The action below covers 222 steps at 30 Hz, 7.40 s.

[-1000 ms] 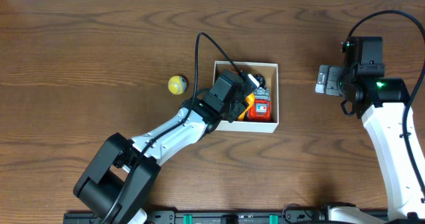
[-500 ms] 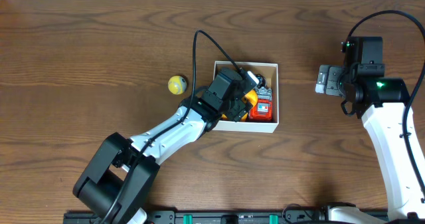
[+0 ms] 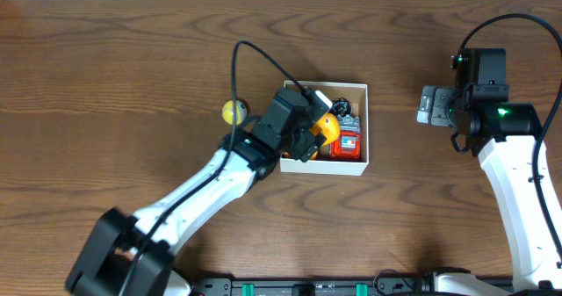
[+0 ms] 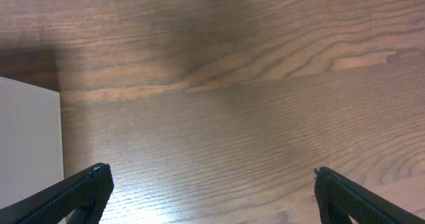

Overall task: Pack container
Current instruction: 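Hold the dinosaur in the box with the left gripper, then release the dinosaur and move the left gripper to the yellow ball, then lower the left gripper over the yellow-grey ball and grasp it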

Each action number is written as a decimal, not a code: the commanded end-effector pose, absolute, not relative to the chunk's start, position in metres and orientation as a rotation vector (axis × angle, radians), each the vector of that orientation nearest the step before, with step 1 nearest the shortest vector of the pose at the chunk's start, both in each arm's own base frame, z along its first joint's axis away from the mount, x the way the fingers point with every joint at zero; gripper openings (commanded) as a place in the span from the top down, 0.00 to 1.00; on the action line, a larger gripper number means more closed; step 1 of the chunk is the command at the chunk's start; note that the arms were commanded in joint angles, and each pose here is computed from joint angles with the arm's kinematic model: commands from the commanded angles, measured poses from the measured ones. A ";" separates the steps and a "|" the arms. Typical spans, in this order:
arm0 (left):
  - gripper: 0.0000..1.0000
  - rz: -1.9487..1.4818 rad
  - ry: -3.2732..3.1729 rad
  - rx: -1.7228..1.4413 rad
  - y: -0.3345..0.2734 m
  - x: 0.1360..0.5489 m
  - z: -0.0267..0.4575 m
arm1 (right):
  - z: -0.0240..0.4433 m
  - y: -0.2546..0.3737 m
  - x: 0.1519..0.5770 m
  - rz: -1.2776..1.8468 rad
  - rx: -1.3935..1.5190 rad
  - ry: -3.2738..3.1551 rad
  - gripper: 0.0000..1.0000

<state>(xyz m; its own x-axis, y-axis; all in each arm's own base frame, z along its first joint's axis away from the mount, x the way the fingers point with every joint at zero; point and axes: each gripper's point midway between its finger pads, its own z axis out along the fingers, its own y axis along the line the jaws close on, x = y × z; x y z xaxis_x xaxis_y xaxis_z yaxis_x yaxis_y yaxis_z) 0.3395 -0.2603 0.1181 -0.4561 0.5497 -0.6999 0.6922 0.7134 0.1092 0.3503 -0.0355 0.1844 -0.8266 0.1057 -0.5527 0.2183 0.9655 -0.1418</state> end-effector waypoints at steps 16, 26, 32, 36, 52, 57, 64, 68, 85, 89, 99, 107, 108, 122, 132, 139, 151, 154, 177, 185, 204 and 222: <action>0.32 -0.521 2.022 0.877 -0.292 0.335 0.163 | 0.189 -0.039 0.352 -0.269 0.265 2.528 0.01; 0.72 -0.525 2.065 0.904 -0.306 0.340 0.128 | 0.189 -0.039 0.352 -0.269 0.265 2.528 0.01; 0.72 -0.523 2.077 0.909 -0.312 0.347 0.108 | 0.189 -0.039 0.352 -0.269 0.265 2.528 0.01; 0.72 -0.492 2.141 0.919 -0.305 0.342 0.092 | 0.189 -0.039 0.352 -0.269 0.265 2.528 0.01; 0.71 -0.153 2.340 0.943 -0.252 0.341 0.042 | 0.189 -0.039 0.352 -0.269 0.265 2.528 0.01; 0.71 -0.133 2.394 0.955 -0.247 0.341 0.017 | 0.189 -0.039 0.352 -0.269 0.265 2.528 0.01; 0.66 -0.136 2.389 0.953 -0.250 0.344 0.008 | 0.189 -0.039 0.352 -0.269 0.265 2.528 0.01; 0.48 -0.138 2.384 0.950 -0.250 0.345 0.010 | 0.189 -0.039 0.352 -0.269 0.265 2.528 0.01; 0.47 -0.241 2.130 0.813 -0.257 0.352 0.135 | 0.189 -0.039 0.352 -0.269 0.265 2.528 0.01; 0.47 -0.244 2.086 0.789 -0.253 0.351 0.158 | 0.189 -0.039 0.352 -0.269 0.265 2.528 0.01; 0.25 0.073 2.211 0.483 -0.172 0.378 0.149 | 0.189 -0.039 0.352 -0.269 0.265 2.528 0.01; 0.06 0.095 2.286 0.139 -0.097 0.404 0.141 | 0.189 -0.039 0.352 -0.269 0.265 2.528 0.01; 0.05 0.089 2.296 0.131 -0.093 0.405 0.138 | 0.189 -0.039 0.352 -0.269 0.265 2.528 0.01; 0.02 0.037 2.440 0.131 -0.088 0.421 0.062 | 0.189 -0.039 0.352 -0.269 0.265 2.528 0.01; 0.02 0.062 2.526 0.146 -0.086 0.413 0.030 | 0.189 -0.039 0.352 -0.269 0.265 2.528 0.01; 0.16 0.067 2.545 0.149 -0.086 0.411 0.023 | 0.189 -0.039 0.352 -0.269 0.265 2.528 0.01; 0.94 0.054 2.498 0.142 -0.086 0.414 0.043 | 0.189 -0.039 0.352 -0.269 0.265 2.528 0.01; 0.94 0.042 2.456 0.135 -0.087 0.416 0.063 | 0.189 -0.039 0.352 -0.269 0.265 2.528 0.01; 0.11 -0.041 2.406 0.175 -0.101 0.400 0.107 | 0.189 -0.039 0.352 -0.269 0.265 2.528 0.01; 0.10 0.016 2.535 0.131 -0.080 0.402 0.052 | 0.189 -0.039 0.352 -0.269 0.265 2.528 0.01; 0.20 0.028 2.600 0.142 -0.079 0.395 0.031 | 0.189 -0.039 0.352 -0.269 0.265 2.528 0.01; 0.20 0.035 2.626 0.145 -0.079 0.397 0.012 | 0.189 -0.039 0.352 -0.269 0.265 2.528 0.01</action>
<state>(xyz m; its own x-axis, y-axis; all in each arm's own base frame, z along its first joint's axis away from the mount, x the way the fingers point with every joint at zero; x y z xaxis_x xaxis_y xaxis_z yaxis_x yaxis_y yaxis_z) 0.4007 -0.0823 0.0234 -0.8516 0.1147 -0.5115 0.1056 0.9933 0.0470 0.3503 -0.0355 0.1844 -0.8268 0.1057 -0.5524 0.2182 0.9655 -0.1418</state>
